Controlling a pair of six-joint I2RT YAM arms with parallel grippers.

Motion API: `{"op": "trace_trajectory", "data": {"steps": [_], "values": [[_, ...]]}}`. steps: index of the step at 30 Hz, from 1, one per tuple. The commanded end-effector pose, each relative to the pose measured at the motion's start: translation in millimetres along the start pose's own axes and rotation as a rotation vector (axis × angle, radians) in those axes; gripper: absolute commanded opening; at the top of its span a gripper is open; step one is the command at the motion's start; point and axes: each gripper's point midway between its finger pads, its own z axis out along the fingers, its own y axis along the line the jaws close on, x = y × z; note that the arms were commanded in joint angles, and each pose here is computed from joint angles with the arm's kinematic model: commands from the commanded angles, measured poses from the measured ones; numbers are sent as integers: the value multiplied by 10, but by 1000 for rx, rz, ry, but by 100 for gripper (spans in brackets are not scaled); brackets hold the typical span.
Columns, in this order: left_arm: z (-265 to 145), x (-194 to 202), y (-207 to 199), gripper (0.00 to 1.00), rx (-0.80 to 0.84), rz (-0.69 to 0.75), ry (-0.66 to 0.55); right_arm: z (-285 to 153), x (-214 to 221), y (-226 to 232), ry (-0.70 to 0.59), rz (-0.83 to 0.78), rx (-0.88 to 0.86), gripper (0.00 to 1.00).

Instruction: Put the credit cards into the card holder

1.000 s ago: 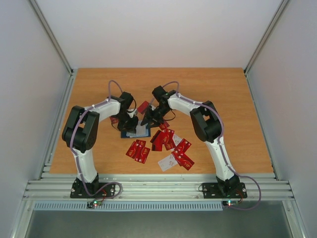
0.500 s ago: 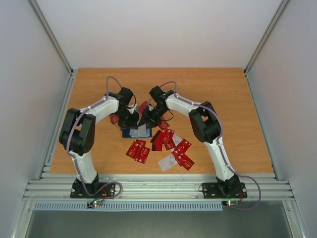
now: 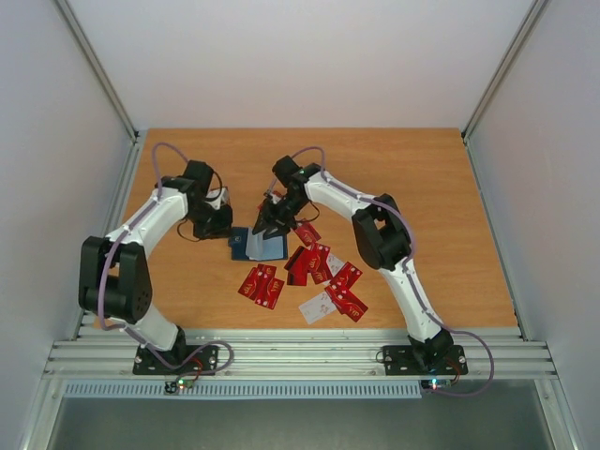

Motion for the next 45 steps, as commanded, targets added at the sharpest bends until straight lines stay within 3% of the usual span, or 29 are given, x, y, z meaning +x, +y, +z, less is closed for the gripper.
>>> {"op": "trace_trajectory", "data": {"steps": [1, 18, 23, 24, 27, 32, 36, 45], "values": [[-56, 132, 125, 4, -3, -28, 0, 167, 109, 57, 57, -12, 19, 37], [-238, 164, 146, 4, 14, -30, -57, 375, 86, 145, 100, -19, 24, 37], [-326, 184, 70, 13, 50, 3, -93, 183, 85, 360, 65, -84, 27, 37], [-350, 190, 56, 17, 54, 8, -101, 121, 109, 407, 58, -99, 35, 37], [-397, 214, 23, 56, 69, 20, -113, -118, 185, 535, 18, -146, 68, 37], [-528, 226, -13, 98, 72, 53, -163, -494, 390, 475, -51, -165, 154, 37], [-556, 280, -103, 98, 124, 70, -156, -775, 560, 231, -119, -106, 181, 37], [-398, 650, -620, 81, 222, 258, -36, -1404, 1231, -738, -237, 165, 306, 39]]}}
